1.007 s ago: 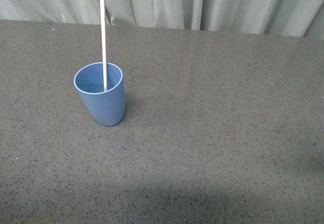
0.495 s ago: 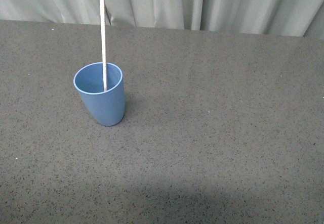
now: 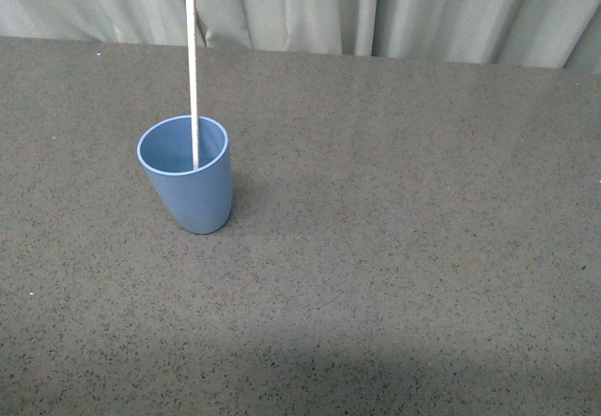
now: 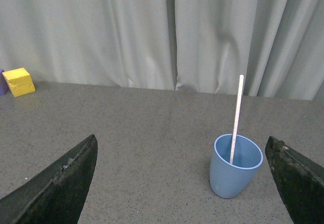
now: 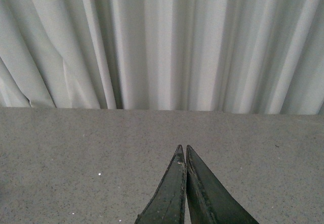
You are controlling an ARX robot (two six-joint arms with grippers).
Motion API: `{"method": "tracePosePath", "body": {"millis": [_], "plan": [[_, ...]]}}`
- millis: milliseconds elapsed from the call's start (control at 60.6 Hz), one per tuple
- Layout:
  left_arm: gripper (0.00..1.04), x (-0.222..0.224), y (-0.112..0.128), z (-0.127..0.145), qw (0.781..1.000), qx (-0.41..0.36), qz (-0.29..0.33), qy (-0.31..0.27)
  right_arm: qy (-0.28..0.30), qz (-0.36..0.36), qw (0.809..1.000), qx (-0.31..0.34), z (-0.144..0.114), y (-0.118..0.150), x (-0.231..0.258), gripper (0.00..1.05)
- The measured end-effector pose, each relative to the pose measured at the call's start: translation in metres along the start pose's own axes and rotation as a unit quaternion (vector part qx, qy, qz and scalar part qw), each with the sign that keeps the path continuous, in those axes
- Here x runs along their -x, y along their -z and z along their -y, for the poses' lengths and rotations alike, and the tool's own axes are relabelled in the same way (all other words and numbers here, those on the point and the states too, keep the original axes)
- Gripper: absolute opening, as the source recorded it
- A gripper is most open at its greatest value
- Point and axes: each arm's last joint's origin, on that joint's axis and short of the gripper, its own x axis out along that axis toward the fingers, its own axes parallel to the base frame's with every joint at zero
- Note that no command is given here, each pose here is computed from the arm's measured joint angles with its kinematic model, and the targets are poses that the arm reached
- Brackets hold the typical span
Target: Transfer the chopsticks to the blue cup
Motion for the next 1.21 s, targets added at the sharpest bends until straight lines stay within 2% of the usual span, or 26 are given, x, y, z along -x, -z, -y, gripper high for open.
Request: {"method": "tracePosePath", "body": {"millis": [661, 727, 941, 1123, 1206], "plan": [[0.98, 0.0, 0.0, 0.0, 1.0, 0.0, 0.0, 0.0, 0.0, 0.001, 1.0, 0.0, 0.0, 0.0, 0.013, 0.01], [0.98, 0.0, 0.0, 0.0, 1.0, 0.0, 0.0, 0.0, -0.001, -0.016, 1.0, 0.0, 0.0, 0.005, 0.02, 0.01], [0.98, 0.0, 0.0, 0.0, 1.0, 0.0, 0.0, 0.0, -0.001, -0.002, 1.0, 0.0, 0.0, 0.003, 0.024, 0.01], [0.98, 0.0, 0.0, 0.0, 1.0, 0.0, 0.0, 0.0, -0.001, -0.002, 1.0, 0.001, 0.0, 0.003, 0.024, 0.34], [0.98, 0.0, 0.0, 0.0, 1.0, 0.0, 0.0, 0.0, -0.001, -0.002, 1.0, 0.001, 0.0, 0.003, 0.024, 0.53]]}}
